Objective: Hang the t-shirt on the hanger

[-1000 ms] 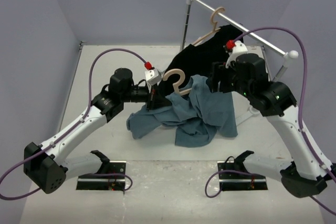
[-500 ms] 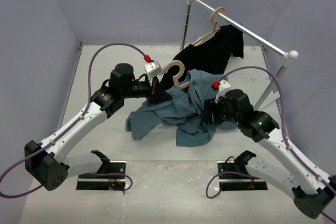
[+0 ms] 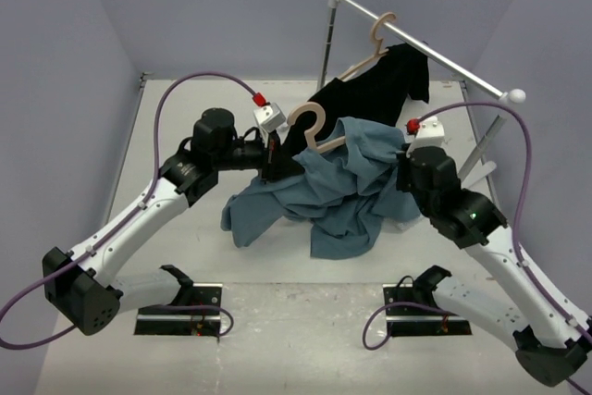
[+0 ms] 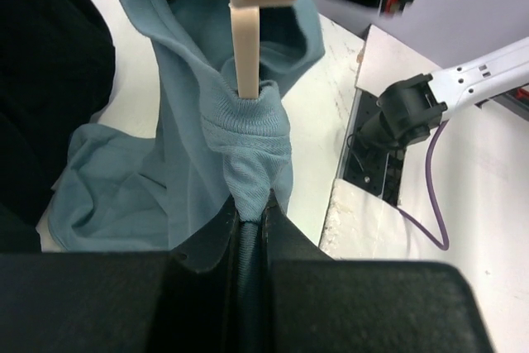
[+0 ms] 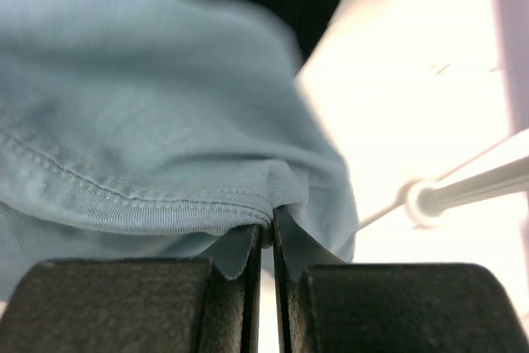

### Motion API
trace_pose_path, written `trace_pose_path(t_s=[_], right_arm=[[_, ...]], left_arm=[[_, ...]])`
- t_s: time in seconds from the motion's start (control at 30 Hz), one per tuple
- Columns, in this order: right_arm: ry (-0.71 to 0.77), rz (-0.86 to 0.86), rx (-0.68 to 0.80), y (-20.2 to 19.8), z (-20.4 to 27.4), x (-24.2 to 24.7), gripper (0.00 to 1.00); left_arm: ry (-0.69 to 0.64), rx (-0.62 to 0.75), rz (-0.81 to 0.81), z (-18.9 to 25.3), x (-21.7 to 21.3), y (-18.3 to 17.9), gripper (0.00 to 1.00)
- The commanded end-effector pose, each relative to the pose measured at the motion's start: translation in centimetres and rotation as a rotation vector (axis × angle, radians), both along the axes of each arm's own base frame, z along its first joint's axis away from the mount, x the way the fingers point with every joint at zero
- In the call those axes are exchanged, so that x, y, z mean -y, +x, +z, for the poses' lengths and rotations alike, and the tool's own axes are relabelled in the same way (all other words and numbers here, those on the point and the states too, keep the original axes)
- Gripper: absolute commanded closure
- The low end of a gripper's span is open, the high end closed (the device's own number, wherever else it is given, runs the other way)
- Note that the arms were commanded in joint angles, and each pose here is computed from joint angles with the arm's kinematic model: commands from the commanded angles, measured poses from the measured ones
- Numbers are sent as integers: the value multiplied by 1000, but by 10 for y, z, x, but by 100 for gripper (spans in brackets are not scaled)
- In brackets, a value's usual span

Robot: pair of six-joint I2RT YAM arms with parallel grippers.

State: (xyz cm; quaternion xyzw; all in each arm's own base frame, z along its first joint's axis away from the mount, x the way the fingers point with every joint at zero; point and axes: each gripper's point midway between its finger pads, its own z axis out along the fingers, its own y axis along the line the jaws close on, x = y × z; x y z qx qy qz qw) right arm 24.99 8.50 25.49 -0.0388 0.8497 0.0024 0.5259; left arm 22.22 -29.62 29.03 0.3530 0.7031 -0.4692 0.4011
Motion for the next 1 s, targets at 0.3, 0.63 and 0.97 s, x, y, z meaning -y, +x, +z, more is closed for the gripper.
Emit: trace_pose_path(t_s=[0.3, 0.63, 0.97], right_arm=[[-311, -199, 140, 46, 114, 71, 100], [-289, -64, 10, 49, 86, 49, 50], [52, 484, 168, -1, 137, -45, 41]], left_arm=[[-50, 51, -158, 12, 8, -18, 100], [-105, 73, -236, 21, 10, -29, 100], [-75, 52, -179, 10, 7, -13, 100]])
